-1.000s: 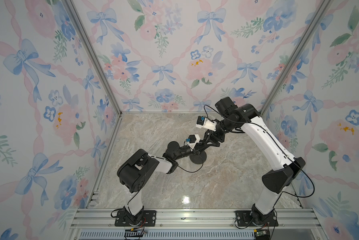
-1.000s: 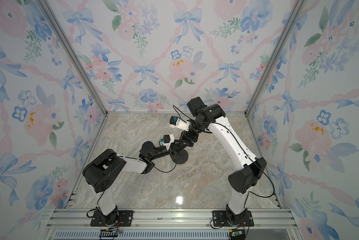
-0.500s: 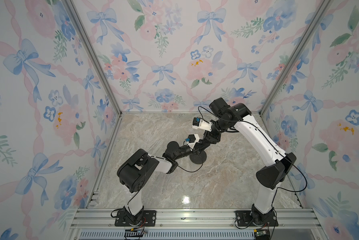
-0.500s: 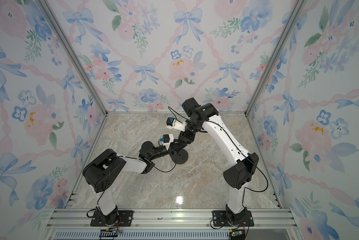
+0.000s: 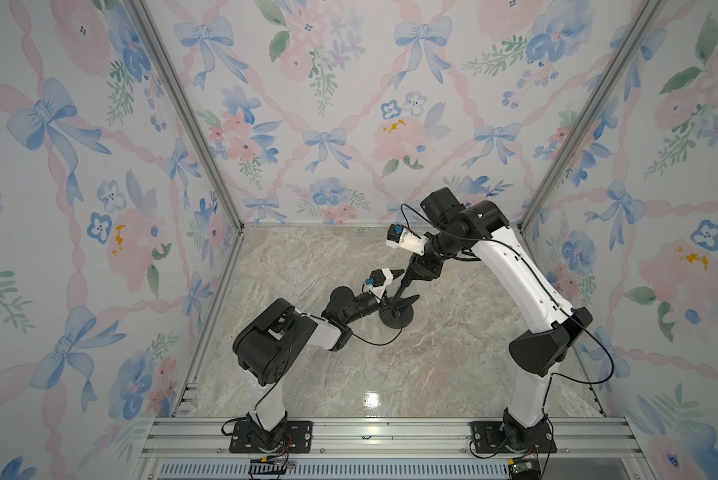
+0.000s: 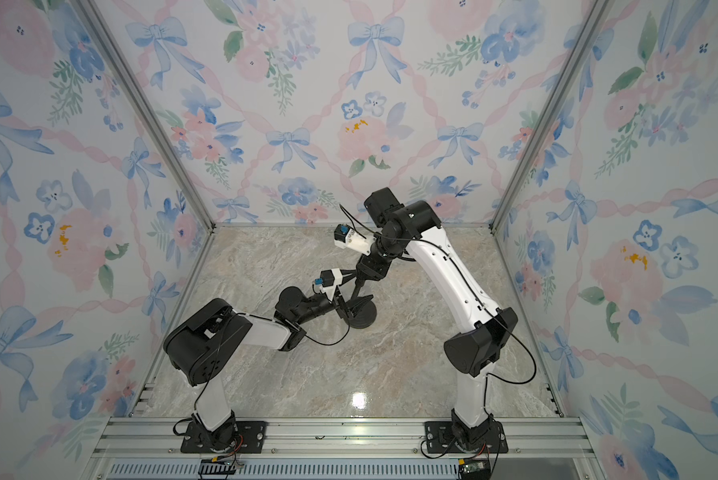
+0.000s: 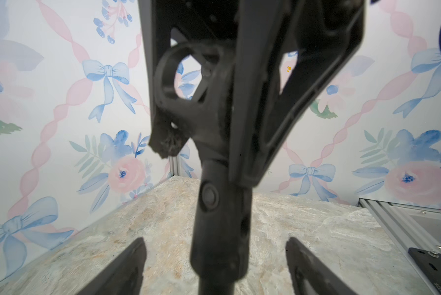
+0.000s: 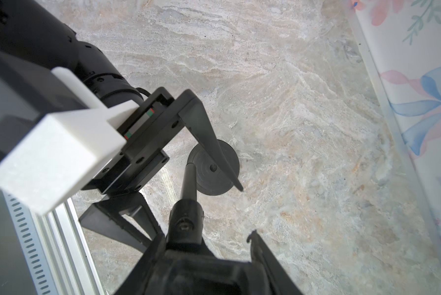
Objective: Assemble a microphone stand
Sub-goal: Screw the microphone stand pole into the microphone stand base.
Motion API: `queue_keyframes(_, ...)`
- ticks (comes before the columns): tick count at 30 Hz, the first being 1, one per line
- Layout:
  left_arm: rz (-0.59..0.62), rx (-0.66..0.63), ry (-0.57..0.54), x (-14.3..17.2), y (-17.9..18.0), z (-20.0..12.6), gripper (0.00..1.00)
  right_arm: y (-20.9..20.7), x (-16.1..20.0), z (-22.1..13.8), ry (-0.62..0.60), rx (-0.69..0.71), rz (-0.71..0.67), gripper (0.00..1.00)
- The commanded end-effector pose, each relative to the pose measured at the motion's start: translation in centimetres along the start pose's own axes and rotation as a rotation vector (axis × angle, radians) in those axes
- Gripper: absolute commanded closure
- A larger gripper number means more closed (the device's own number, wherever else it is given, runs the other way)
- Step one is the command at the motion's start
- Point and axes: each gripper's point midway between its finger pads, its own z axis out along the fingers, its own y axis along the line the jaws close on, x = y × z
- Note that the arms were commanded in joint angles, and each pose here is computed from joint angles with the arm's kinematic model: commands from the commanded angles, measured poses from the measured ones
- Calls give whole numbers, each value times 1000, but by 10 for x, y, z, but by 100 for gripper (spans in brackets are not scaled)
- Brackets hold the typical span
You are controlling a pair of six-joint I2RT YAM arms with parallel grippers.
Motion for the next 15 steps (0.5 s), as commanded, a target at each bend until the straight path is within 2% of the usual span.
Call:
queue_keyframes(1, 46, -138, 22, 3, 20, -23, 2, -2, 8, 15, 103, 39, 81, 65)
queue_keyframes(4, 38, -216, 40, 7, 36, -36, 2, -7, 12, 24, 153, 65, 133, 66)
queue_keyframes(10, 30, -216, 35, -1, 41, -44, 2, -14, 12, 45, 194, 64, 202, 68)
queue_keyframes(15, 37, -234, 84, 11, 43, -47, 2, -20, 15, 64, 242, 96, 202, 72)
